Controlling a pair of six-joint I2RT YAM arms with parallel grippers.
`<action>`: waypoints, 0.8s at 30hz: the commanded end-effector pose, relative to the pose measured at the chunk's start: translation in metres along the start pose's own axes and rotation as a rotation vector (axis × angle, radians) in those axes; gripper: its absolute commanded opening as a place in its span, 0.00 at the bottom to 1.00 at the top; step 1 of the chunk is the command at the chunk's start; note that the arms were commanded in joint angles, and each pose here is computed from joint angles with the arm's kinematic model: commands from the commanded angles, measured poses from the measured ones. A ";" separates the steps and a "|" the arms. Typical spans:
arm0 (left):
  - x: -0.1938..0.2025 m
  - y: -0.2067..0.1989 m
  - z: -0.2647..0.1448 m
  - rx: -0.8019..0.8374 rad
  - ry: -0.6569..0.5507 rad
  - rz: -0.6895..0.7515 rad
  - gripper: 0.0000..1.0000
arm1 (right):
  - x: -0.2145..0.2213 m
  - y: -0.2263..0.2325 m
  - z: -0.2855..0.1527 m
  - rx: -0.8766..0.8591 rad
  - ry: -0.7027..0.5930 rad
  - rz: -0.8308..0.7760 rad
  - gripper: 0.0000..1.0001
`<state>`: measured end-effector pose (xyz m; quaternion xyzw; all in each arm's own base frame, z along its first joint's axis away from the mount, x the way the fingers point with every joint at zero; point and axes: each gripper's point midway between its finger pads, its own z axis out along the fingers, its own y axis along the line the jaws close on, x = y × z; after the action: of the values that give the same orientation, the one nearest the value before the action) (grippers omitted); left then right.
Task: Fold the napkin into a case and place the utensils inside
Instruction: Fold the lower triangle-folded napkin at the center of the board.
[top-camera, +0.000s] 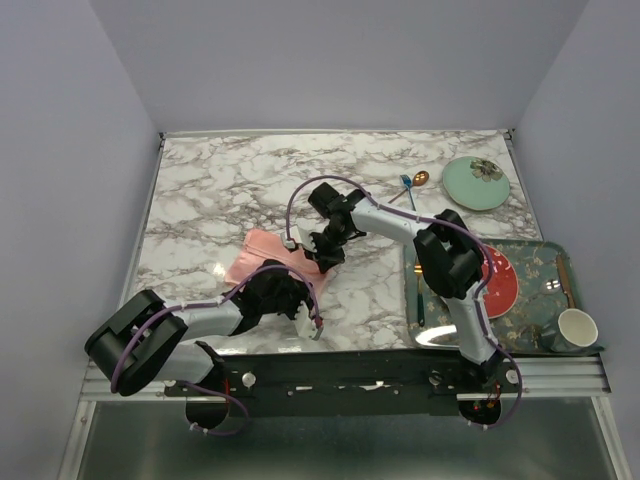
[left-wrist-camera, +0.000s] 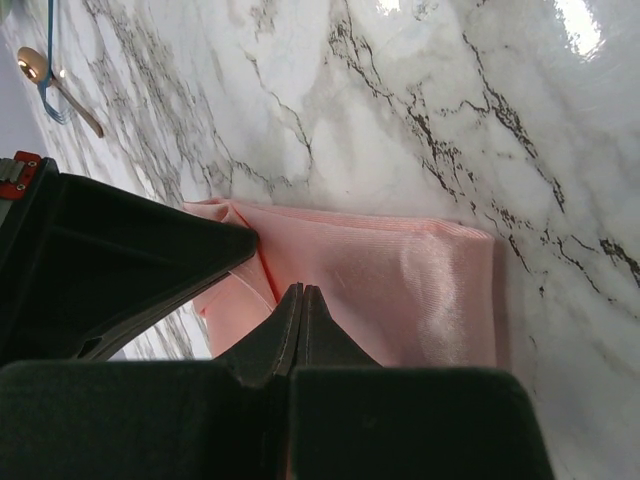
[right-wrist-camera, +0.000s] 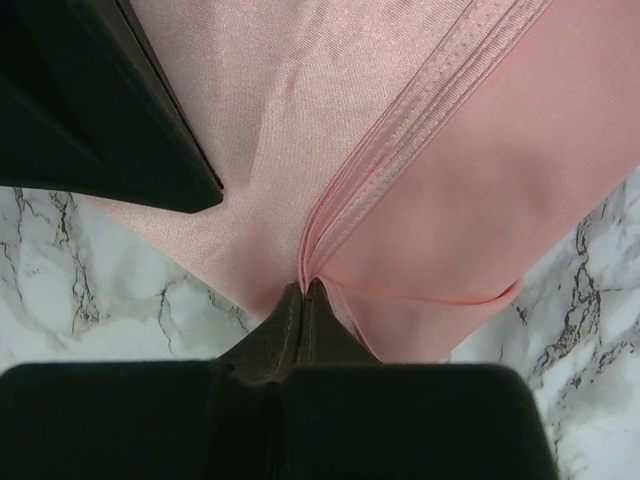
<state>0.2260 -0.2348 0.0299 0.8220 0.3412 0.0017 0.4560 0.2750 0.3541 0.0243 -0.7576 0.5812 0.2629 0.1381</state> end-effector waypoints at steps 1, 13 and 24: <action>-0.004 0.000 0.001 0.013 -0.014 -0.013 0.00 | 0.012 0.001 0.008 -0.014 0.052 0.019 0.01; -0.054 0.082 -0.077 -0.227 -0.135 -0.239 0.11 | 0.033 -0.001 0.011 0.001 0.142 0.017 0.01; 0.042 0.147 -0.165 -0.621 0.115 -1.067 0.11 | 0.060 -0.011 -0.003 0.028 0.245 -0.184 0.01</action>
<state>0.2491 -0.1867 0.2266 0.5655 0.5335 -0.0378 0.6279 0.2880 0.3461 0.0216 -0.7913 0.5533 0.2170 0.1437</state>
